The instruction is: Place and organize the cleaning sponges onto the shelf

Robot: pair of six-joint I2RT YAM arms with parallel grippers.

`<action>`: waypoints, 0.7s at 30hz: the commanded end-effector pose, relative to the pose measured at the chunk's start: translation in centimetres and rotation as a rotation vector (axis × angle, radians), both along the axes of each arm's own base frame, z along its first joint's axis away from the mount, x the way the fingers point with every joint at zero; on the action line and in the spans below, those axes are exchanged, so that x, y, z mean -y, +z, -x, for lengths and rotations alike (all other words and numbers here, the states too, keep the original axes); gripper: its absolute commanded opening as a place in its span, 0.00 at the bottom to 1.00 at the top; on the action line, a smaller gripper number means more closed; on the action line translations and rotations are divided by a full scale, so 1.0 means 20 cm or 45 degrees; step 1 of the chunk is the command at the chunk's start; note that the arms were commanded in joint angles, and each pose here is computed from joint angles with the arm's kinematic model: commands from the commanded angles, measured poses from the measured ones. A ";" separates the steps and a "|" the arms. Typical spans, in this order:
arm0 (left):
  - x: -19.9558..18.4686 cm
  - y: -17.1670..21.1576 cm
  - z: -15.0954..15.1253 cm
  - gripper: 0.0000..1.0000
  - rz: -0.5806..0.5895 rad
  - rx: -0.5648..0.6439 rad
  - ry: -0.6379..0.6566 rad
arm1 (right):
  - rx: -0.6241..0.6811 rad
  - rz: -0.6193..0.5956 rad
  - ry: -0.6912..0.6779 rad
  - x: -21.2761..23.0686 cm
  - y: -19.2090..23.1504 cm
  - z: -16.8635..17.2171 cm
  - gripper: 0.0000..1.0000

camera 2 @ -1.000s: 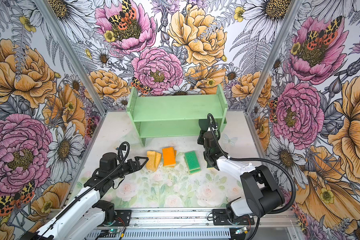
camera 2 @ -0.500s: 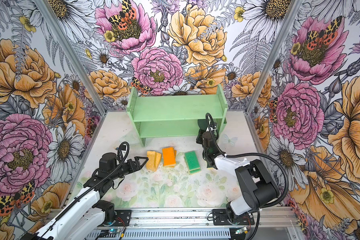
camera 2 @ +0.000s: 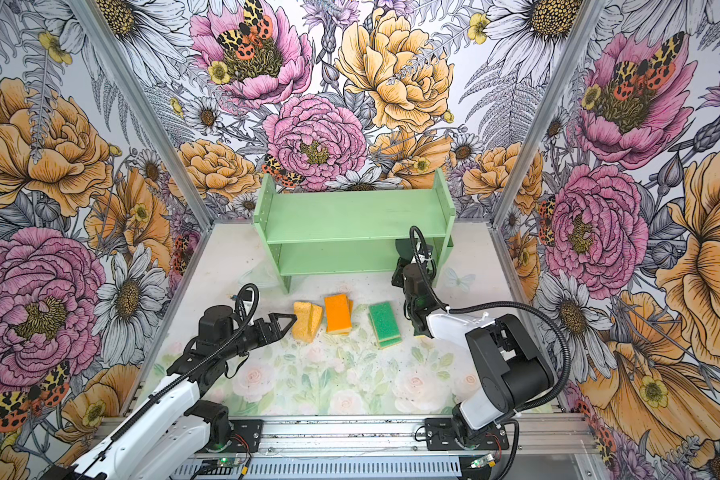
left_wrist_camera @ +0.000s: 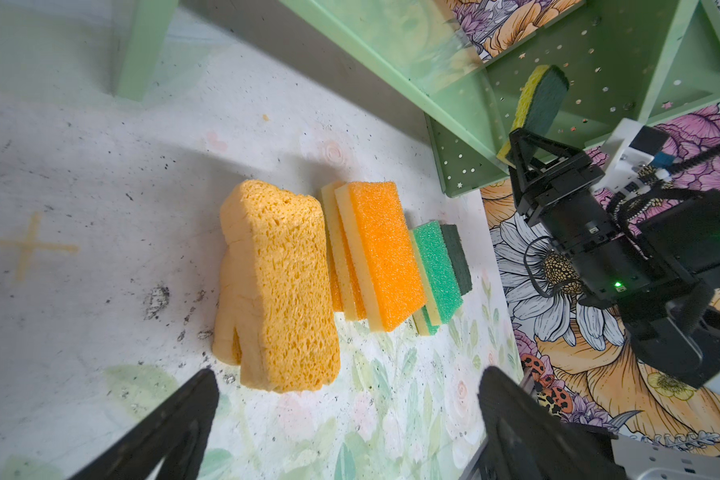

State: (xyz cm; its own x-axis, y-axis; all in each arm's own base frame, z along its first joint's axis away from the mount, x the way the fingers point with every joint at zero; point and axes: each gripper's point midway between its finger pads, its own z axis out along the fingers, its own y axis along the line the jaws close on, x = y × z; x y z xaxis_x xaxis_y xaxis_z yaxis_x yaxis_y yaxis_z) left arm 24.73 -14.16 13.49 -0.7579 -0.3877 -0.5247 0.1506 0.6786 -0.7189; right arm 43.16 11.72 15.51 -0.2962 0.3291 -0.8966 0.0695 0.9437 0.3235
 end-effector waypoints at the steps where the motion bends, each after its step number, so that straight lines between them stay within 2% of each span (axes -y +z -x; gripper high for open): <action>1: 0.00 0.02 -0.01 0.99 -0.015 0.033 -0.011 | 0.041 -0.015 -0.034 0.00 0.04 -0.03 0.50; 15: -0.01 0.03 -0.01 0.99 -0.014 0.036 -0.009 | 0.030 -0.029 -0.032 -0.02 0.01 -0.07 0.51; 21: -0.01 0.02 -0.01 0.99 -0.016 0.035 -0.008 | 0.026 -0.028 -0.045 -0.01 0.00 -0.05 0.59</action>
